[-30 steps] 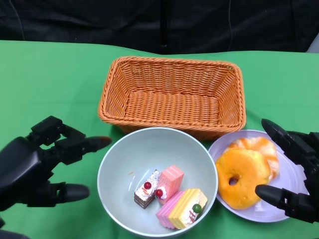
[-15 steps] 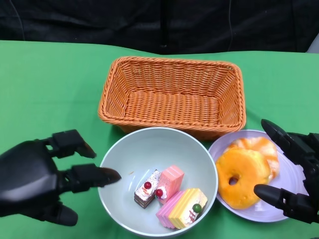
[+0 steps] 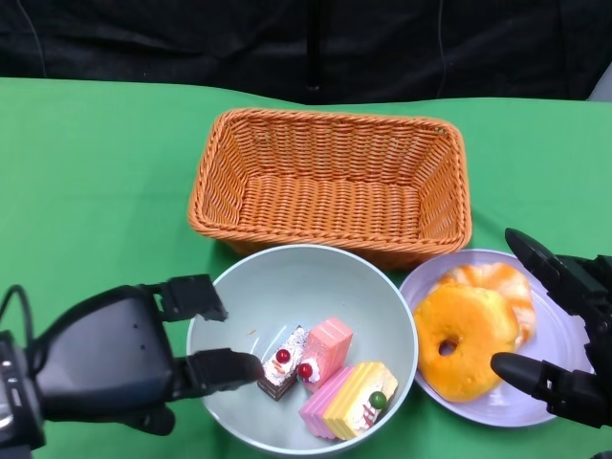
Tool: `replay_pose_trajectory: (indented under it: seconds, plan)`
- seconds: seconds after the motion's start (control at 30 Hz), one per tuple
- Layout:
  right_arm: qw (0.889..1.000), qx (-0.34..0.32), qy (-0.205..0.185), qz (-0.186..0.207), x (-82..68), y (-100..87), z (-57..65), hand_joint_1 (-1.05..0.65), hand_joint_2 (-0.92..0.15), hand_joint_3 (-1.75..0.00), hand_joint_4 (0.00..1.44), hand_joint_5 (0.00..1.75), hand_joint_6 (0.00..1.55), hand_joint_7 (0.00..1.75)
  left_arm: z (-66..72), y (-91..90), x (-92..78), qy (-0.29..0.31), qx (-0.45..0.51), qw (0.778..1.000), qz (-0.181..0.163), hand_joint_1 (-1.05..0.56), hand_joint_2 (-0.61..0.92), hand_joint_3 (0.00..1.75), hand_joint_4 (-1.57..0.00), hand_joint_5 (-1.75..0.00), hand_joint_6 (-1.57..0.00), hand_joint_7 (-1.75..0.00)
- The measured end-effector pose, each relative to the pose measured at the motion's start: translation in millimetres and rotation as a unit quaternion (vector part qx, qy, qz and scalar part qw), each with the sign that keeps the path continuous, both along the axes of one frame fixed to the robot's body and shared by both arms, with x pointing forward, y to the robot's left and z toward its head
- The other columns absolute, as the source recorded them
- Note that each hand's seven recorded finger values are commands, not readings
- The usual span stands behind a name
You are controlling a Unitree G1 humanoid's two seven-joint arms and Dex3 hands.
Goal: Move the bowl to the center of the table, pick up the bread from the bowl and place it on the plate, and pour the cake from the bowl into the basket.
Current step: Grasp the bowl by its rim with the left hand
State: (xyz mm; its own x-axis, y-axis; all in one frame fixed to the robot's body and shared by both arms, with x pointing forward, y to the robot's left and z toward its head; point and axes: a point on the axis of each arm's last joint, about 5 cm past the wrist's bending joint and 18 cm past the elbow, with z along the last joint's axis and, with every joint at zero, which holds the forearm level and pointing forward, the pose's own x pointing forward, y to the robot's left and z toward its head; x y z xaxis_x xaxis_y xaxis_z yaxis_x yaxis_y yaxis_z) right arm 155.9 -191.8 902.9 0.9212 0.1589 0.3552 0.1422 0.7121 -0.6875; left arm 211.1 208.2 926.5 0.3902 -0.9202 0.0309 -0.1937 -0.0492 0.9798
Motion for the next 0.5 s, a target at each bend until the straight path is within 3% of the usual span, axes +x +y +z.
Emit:
replay_pose_trajectory:
  seconds: [0.33,0.5]
  plan:
    - [1.000,0.001,0.003,0.000,-0.4,1.3,0.8,-0.60,-0.92,-0.31,0.03,0.80,0.27,0.02,-14.7,-13.2,9.0,0.008,0.020,1.000,-0.021,-0.56,0.88,0.00,-0.41,-0.73,-0.63,-0.05]
    - [1.000,0.001,0.005,0.000,-0.9,1.7,1.1,-0.61,-0.92,-0.31,0.03,0.80,0.28,0.02,-25.7,-15.8,12.3,0.021,0.029,0.999,-0.027,-0.55,0.80,0.00,-0.53,-0.73,-0.79,-0.10]
